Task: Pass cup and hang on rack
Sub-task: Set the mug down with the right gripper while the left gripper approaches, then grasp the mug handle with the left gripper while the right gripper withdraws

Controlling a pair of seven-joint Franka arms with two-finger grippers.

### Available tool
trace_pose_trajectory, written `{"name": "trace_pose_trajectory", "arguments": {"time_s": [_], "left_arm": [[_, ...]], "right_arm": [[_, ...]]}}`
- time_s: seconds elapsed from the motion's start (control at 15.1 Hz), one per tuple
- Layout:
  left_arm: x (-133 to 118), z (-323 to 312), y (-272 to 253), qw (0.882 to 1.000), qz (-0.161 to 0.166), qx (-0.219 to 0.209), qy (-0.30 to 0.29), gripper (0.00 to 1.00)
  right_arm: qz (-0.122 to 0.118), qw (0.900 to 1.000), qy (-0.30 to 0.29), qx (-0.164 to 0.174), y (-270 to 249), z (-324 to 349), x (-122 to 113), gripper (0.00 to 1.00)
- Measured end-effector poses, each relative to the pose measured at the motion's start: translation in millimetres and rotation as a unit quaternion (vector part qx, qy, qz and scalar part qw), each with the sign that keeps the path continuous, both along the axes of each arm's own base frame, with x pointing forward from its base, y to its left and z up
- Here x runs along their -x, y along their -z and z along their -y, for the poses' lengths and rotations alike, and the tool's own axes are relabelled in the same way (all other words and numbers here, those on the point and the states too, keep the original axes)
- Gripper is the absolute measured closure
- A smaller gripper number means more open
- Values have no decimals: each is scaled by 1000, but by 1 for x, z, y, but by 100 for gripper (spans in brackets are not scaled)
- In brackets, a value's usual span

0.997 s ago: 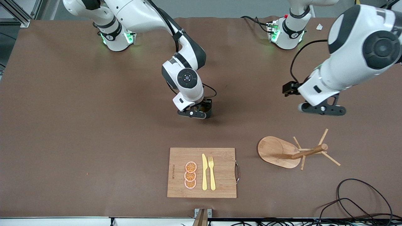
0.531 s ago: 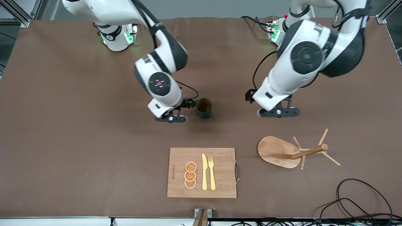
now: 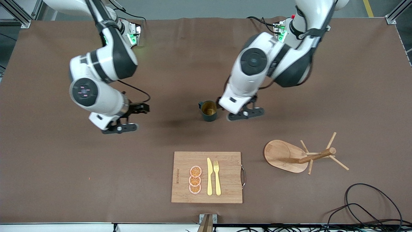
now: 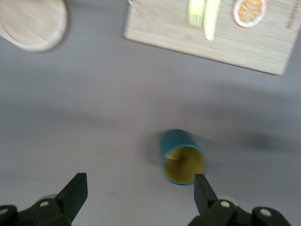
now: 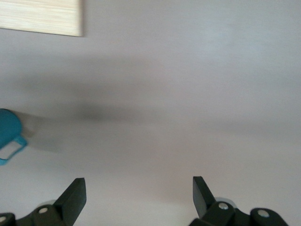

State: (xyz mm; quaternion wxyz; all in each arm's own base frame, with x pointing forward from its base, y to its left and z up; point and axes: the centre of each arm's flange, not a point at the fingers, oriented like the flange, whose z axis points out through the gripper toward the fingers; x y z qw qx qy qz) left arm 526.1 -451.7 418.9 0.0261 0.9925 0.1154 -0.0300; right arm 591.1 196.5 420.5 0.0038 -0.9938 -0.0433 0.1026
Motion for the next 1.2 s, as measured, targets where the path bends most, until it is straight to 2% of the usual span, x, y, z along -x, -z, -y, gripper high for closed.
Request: {"name": "trace_pose_trajectory", "arguments": {"time_s": [0.13,0.27,0.47,0.66,0.93,1.0,1.13,1.2], "left_arm": [[22,43,20,999,1,1,-37,0],[40,81,43,997,14,-9,-75,0],[74,126,82,991,52,-38,-115,0],[112,157,113,983,95,-68,-145,1],[157,183,159,960,176,-101,-192,5],[163,186,169,954,193,-106,-204,5],[171,186,186,940,224,-123,-226,15],[171,184,193,934,236,-133,-232,15]], "right_arm": [[2,1000,19,14,-19,41,0,0],[3,999,49,20,-39,86,-1,0],[5,998,68,12,-68,159,5,0],[8,996,84,7,-93,201,16,0],[8,997,81,2,-113,222,25,0],[11,997,78,1,-116,227,24,0],[16,997,78,0,-126,235,24,0],[15,997,78,0,-132,238,23,0]]}}
